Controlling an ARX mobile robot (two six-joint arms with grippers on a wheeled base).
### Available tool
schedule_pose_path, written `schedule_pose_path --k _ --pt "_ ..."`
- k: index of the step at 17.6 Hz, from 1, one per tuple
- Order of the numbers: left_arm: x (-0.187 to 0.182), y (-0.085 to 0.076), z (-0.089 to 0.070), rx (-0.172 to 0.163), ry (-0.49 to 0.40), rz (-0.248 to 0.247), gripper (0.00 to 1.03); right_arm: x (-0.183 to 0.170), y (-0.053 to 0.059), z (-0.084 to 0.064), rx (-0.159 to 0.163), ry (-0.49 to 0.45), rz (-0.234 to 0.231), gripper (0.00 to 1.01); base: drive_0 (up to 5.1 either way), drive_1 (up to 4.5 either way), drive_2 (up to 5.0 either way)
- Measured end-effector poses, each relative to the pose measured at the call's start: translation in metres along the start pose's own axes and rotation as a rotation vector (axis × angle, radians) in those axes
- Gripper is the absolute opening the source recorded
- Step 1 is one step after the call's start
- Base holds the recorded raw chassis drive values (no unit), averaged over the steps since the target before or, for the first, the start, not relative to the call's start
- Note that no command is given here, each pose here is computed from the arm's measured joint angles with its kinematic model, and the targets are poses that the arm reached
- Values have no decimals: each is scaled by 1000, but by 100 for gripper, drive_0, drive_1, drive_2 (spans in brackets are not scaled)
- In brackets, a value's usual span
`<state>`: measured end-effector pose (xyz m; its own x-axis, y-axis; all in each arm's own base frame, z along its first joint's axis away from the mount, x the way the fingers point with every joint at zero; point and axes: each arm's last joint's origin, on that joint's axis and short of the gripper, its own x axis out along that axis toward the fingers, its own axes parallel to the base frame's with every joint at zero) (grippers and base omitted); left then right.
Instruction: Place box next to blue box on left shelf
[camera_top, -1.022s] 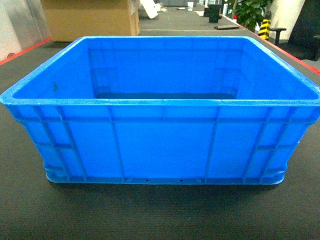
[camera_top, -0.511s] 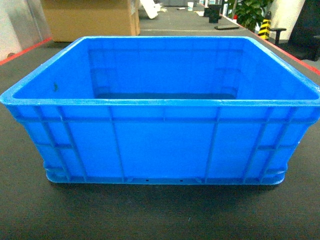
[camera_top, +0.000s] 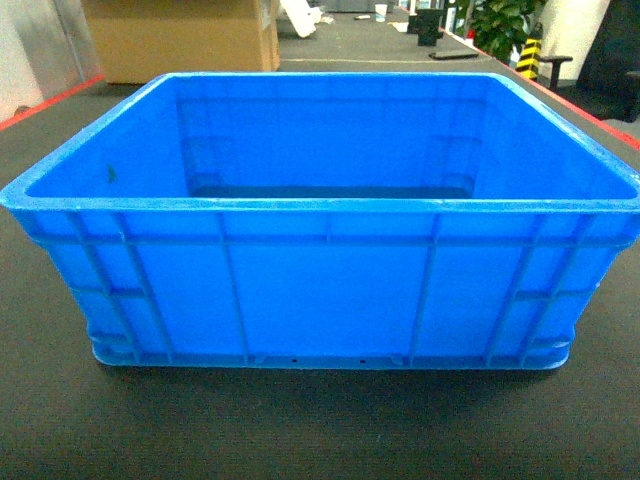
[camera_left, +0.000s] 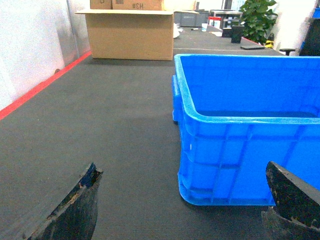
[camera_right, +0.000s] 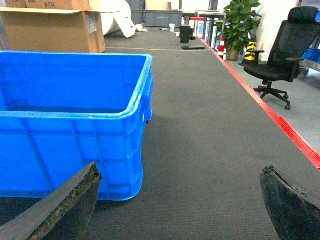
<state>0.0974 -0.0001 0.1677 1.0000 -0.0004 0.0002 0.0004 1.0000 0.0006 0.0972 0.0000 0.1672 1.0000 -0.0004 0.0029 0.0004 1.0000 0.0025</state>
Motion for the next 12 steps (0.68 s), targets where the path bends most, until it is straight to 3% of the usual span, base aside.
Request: schedule_pose_path --k 12 --pt "0 0 0 0 0 0 98 0 0 0 0 0 0 98 0 0 0"
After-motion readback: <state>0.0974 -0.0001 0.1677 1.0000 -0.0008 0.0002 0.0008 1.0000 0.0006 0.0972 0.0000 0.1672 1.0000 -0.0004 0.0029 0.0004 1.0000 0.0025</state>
